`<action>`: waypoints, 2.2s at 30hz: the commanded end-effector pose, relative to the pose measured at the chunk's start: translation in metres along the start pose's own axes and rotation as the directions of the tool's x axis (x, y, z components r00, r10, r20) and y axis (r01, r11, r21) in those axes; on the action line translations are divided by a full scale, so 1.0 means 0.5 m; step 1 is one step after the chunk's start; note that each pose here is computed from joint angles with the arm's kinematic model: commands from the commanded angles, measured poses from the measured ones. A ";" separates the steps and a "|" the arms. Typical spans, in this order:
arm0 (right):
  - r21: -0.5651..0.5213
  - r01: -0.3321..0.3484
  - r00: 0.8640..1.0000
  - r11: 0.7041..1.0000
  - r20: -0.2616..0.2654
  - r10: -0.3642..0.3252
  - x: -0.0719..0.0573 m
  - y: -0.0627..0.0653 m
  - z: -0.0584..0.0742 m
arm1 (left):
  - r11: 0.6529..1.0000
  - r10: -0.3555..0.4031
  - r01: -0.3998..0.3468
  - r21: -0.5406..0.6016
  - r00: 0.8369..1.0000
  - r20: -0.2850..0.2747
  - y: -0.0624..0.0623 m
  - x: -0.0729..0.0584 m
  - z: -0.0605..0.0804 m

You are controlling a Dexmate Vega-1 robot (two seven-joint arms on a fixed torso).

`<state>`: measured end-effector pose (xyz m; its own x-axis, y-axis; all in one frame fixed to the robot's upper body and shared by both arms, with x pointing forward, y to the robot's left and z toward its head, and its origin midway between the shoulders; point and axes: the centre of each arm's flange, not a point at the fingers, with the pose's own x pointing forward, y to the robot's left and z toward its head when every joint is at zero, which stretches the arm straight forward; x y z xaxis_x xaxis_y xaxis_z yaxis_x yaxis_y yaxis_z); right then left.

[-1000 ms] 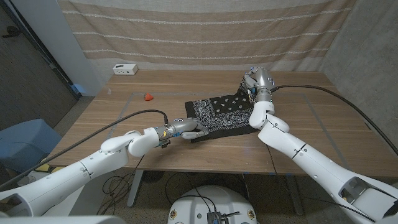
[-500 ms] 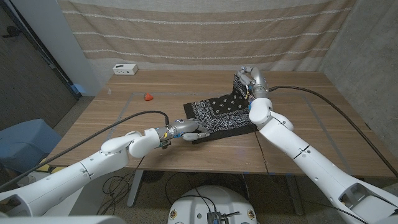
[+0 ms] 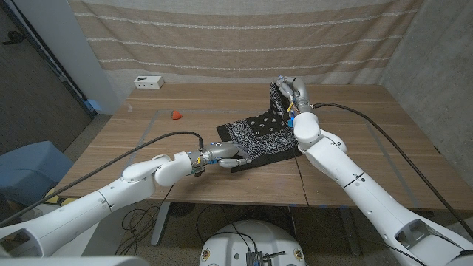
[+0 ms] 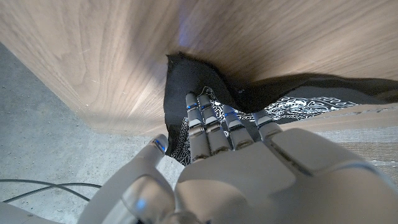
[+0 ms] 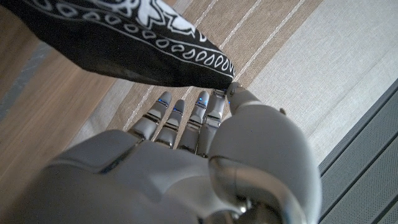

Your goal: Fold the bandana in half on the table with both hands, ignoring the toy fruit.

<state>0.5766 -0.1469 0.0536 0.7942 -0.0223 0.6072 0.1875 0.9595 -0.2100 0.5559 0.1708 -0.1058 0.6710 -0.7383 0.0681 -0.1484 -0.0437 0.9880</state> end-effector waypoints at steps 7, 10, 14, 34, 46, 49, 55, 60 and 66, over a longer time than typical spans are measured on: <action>0.317 -0.089 0.991 0.944 -0.066 0.116 0.026 0.065 0.019 | 1.000 0.001 -0.001 0.000 1.000 0.002 0.000 0.005 -0.002; 0.345 -0.097 0.990 0.934 -0.065 0.127 0.023 0.073 0.023 | 1.000 0.000 0.000 0.001 1.000 0.002 0.000 0.006 -0.003; 0.371 -0.127 0.987 0.920 -0.046 0.155 0.015 0.085 0.030 | 1.000 -0.001 0.001 0.002 1.000 0.005 0.001 0.008 -0.004; 0.318 -0.319 0.938 0.893 -0.028 0.345 -0.007 0.186 0.041 | 1.000 0.000 0.000 0.000 1.000 0.009 0.000 0.011 -0.007; 0.203 -0.370 0.923 0.907 -0.036 0.384 0.004 0.264 0.027 | 1.000 0.003 -0.003 -0.007 1.000 0.005 -0.004 0.008 -0.009; 0.185 -0.384 0.917 0.905 -0.042 0.397 0.008 0.285 0.019 | 1.000 0.001 -0.001 -0.005 1.000 0.003 -0.005 0.008 -0.009; 0.148 -0.406 0.906 0.902 -0.068 0.418 0.018 0.325 -0.002 | 1.000 0.004 -0.004 -0.005 1.000 0.002 -0.004 0.009 -0.010; 0.111 -0.432 0.894 0.895 -0.080 0.441 0.018 0.351 -0.019 | 1.000 0.004 -0.004 -0.006 1.000 -0.003 -0.005 0.007 -0.012; 0.106 -0.504 0.852 0.857 -0.100 0.514 0.018 0.368 -0.032 | 1.000 0.009 -0.009 -0.002 1.000 -0.004 -0.002 0.006 -0.014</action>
<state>0.6152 0.0071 0.0216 0.8364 0.3709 0.4036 -0.2459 0.9119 -0.3285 0.5622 0.1709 -0.1068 0.6678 -0.7409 0.0711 -0.1469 -0.0376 0.9884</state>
